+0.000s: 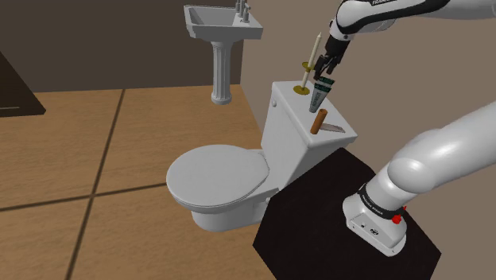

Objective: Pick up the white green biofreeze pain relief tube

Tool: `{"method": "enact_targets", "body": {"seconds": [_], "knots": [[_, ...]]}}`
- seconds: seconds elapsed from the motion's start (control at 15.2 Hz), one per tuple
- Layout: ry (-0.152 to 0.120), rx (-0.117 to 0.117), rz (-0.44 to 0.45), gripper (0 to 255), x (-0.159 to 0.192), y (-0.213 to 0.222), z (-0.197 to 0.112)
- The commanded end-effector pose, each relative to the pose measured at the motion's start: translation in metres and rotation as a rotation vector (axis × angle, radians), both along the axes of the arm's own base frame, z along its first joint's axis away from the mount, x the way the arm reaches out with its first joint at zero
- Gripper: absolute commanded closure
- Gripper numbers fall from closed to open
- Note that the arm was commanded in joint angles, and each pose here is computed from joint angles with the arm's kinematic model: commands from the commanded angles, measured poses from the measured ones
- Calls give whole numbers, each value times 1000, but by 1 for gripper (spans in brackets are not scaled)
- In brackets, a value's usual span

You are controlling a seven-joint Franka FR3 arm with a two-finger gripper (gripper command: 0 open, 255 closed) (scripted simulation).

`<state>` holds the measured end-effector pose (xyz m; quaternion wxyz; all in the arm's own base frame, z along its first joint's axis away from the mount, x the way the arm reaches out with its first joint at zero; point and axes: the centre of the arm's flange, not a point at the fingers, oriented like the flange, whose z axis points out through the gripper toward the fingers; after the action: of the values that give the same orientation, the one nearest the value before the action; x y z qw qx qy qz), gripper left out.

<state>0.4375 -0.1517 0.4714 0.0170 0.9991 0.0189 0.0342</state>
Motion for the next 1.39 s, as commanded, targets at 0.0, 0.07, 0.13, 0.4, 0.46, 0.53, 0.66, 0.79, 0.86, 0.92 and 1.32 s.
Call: {"method": "enact_targets", "body": {"seconds": [0.0,0.07,0.13,0.4,0.46,0.53,0.66,0.79,0.86,0.92,1.32], "knots": [[6,-11,18,0,16,-16,-17],[9,-15,26,0,23,-24,-25],[12,-20,34,0,30,-32,-33],[20,-32,57,0,50,-53,-59],[20,-32,57,0,50,-53,-64],[20,-32,57,0,50,-53,-69],[20,-32,57,0,50,-53,-80],[20,-32,57,0,50,-53,-90],[20,-32,57,0,50,-53,-93],[20,-32,57,0,50,-53,-93],[20,-32,57,255,51,-53,-93]]}}
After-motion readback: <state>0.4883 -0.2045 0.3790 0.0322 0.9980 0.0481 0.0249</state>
